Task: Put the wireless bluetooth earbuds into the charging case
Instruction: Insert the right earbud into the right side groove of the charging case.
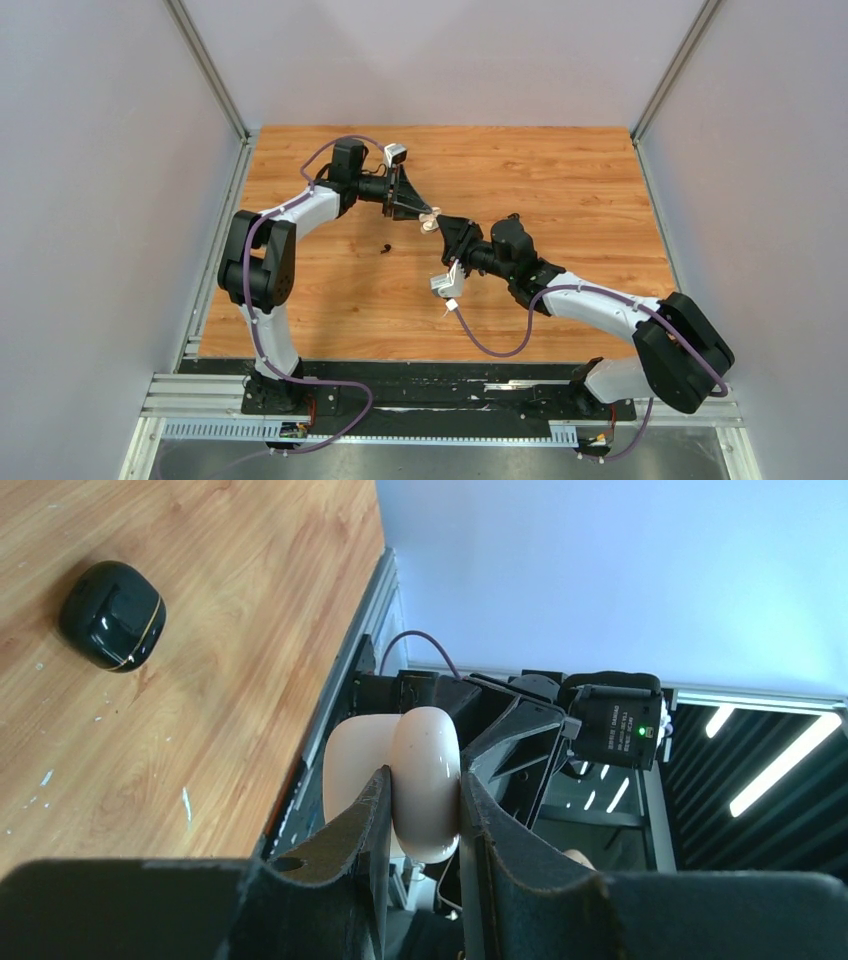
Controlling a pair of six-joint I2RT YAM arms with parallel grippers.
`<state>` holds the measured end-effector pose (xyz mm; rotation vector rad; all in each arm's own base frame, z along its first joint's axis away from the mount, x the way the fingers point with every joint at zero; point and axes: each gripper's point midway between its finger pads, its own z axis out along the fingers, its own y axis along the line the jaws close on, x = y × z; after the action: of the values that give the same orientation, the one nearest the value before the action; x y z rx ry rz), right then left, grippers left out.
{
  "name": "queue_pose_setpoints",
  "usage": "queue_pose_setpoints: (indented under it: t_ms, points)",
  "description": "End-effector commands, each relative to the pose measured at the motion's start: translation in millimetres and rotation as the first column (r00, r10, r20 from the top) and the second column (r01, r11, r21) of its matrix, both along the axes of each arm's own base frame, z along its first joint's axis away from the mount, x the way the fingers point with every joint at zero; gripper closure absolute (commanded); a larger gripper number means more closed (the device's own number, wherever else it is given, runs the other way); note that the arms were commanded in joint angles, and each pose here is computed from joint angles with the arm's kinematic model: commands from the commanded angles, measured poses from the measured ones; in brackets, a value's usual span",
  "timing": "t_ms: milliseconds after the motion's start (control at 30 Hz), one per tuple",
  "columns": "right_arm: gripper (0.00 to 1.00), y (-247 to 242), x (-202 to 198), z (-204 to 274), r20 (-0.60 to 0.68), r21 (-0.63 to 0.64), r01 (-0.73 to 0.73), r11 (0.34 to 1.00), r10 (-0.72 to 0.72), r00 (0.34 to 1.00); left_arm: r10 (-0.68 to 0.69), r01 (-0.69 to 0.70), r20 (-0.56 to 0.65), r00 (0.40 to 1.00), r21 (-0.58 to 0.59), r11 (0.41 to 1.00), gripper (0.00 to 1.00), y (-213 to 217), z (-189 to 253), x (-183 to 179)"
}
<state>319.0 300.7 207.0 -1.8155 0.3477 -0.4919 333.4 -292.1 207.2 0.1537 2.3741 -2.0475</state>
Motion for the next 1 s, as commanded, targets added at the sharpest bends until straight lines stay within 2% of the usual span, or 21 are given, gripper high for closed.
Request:
queue_pose_setpoints:
  t_ms: [0, 233, 400, 500, 600, 733, 800, 867, 900, 933, 967]
  points:
    - [0.74, 2.0, -2.2, -1.7, -0.033, -0.025, -0.011, 1.000, 0.011, 0.999, -0.052, 0.054, 0.038, 0.998, -0.046, 0.997, 1.00, -1.5, 15.3, -8.1]
    - [0.56, -2.1, -0.3, 9.4, -0.100, -0.001, 0.030, 1.000, -0.030, 0.994, -0.052, 0.054, 0.039, 0.998, -0.044, 0.998, 1.00, -1.0, 13.9, -8.6]
    - [0.50, -10.3, -1.3, 22.0, -0.186, 0.018, 0.081, 0.997, -0.076, 0.980, -0.055, 0.057, 0.068, 0.996, -0.034, 0.998, 1.00, -0.7, 12.4, -8.0]
    - [0.43, -11.2, -4.9, 29.7, -0.246, 0.049, 0.092, 0.995, -0.078, 0.966, -0.059, 0.060, 0.065, 0.996, -0.015, 0.998, 1.00, -0.6, 8.7, -8.2]
    - [0.41, -7.1, -5.3, 30.2, -0.274, 0.056, 0.089, 0.994, -0.070, 0.959, -0.059, 0.060, 0.063, 0.996, -0.013, 0.998, 1.00, -1.3, 7.2, -6.0]
    - [0.41, -8.1, 3.5, 32.5, -0.373, 0.081, 0.169, 0.982, -0.127, 0.919, -0.067, 0.068, 0.079, 0.995, -0.009, 0.998, 1.00, -0.9, 6.9, -6.4]
    - [0.41, -12.2, 8.4, 42.6, -0.474, 0.124, 0.232, 0.965, -0.149, 0.868, -0.077, 0.078, 0.114, 0.990, 0.002, 0.997, 1.00, 0.4, 6.4, -8.2]
    - [0.37, -16.9, 12.8, 66.2, -0.637, 0.194, 0.322, 0.927, -0.131, 0.760, -0.092, 0.090, 0.165, 0.982, 0.023, 0.996, 1.00, 2.5, 6.3, -10.4]
    - [0.36, -19.3, 12.9, 76.2, -0.719, 0.209, 0.367, 0.906, -0.111, 0.686, -0.100, 0.095, 0.139, 0.985, 0.042, 0.995, 1.00, 4.9, 5.3, -15.9]
    - [0.36, -24.6, 9.0, 71.6, -0.810, 0.172, 0.416, 0.893, -0.112, 0.576, -0.112, 0.104, 0.220, 0.969, 0.045, 0.994, 1.00, 5.3, 8.5, -13.8]
    - [0.37, -26.2, 6.6, 75.4, -0.875, 0.159, 0.461, 0.873, -0.092, 0.476, -0.121, 0.113, 0.212, 0.970, 0.052, 0.992, 1.00, 7.2, 10.5, -18.6]
